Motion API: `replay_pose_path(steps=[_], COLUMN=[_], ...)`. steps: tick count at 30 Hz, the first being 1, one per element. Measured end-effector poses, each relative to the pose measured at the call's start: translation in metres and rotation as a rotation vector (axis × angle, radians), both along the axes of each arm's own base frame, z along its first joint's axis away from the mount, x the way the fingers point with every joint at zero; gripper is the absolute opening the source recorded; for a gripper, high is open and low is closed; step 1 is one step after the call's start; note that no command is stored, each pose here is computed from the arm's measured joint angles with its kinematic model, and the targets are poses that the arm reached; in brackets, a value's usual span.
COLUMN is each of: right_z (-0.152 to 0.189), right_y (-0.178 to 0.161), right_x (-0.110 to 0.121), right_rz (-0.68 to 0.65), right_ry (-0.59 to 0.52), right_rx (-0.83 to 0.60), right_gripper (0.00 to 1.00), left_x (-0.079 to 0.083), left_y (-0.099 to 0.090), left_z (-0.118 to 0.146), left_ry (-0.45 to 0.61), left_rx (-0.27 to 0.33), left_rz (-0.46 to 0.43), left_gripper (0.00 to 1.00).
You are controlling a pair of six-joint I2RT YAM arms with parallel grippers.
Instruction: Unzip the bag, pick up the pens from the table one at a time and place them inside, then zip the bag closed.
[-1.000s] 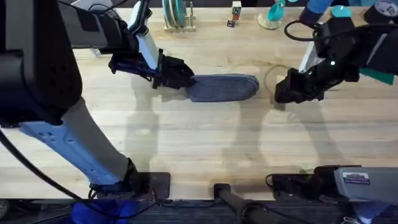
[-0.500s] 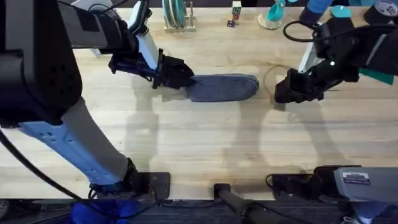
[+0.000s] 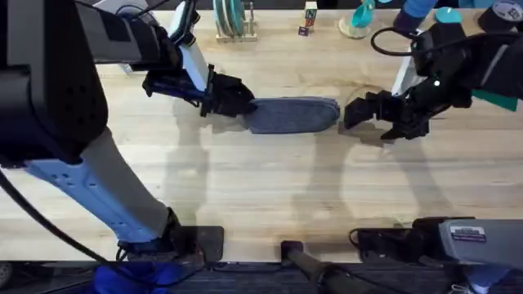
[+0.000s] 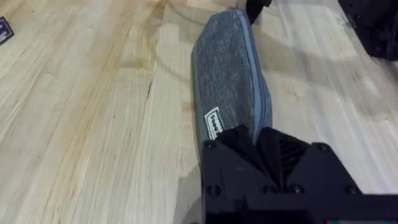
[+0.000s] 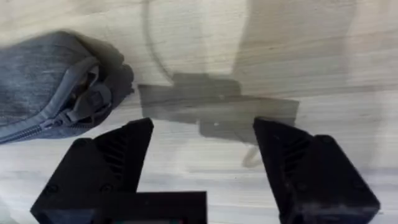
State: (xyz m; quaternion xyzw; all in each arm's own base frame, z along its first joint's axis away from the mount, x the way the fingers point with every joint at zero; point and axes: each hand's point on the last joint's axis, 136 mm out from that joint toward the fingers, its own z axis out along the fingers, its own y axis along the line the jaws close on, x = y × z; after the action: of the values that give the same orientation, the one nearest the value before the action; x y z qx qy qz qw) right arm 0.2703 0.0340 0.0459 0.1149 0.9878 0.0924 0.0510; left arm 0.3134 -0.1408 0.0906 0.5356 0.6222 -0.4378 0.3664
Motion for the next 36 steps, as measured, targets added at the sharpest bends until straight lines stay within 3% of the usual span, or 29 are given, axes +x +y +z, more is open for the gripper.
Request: replay_pose_path(steps=[6,7,12,13,18,23,29,36], right_z=[0.0,0.0,0.0,0.0,0.004,0.021,0.048,0.082], right_y=[0.0,0.0,0.0,0.0,0.0,0.0,0.0,0.0], right_x=[0.0,0.0,-0.002,-0.004,-0.01,0.002,0.008,-0.003], right_rz=[0.0,0.0,0.0,0.0,0.001,0.008,0.008,0.011], right_ry=[0.002,0.002,0.009,0.015,0.05,0.02,-0.079,-0.173], right_rx=[0.0,0.0,-0.001,-0.001,-0.003,-0.003,-0.001,-0.001], right_gripper=[0.995,0.995,0.996,0.996,0.996,0.996,0.996,0.997], left_x=[0.0,0.0,0.0,0.0,0.004,0.023,0.047,0.046], left_y=[0.0,0.0,0.001,0.001,0.003,0.008,0.02,0.029], left_z=[0.0,0.0,-0.002,-0.002,-0.001,0.012,0.022,0.038], left_ry=[0.0,-0.001,0.007,0.021,0.082,0.142,0.252,0.331], left_rx=[0.0,0.001,0.012,0.014,0.024,0.036,0.137,0.23], left_rz=[0.0,-0.001,0.003,0.007,0.036,0.096,0.191,0.259], left_gripper=[0.06,0.139,0.899,0.97,0.995,0.997,0.997,0.997])
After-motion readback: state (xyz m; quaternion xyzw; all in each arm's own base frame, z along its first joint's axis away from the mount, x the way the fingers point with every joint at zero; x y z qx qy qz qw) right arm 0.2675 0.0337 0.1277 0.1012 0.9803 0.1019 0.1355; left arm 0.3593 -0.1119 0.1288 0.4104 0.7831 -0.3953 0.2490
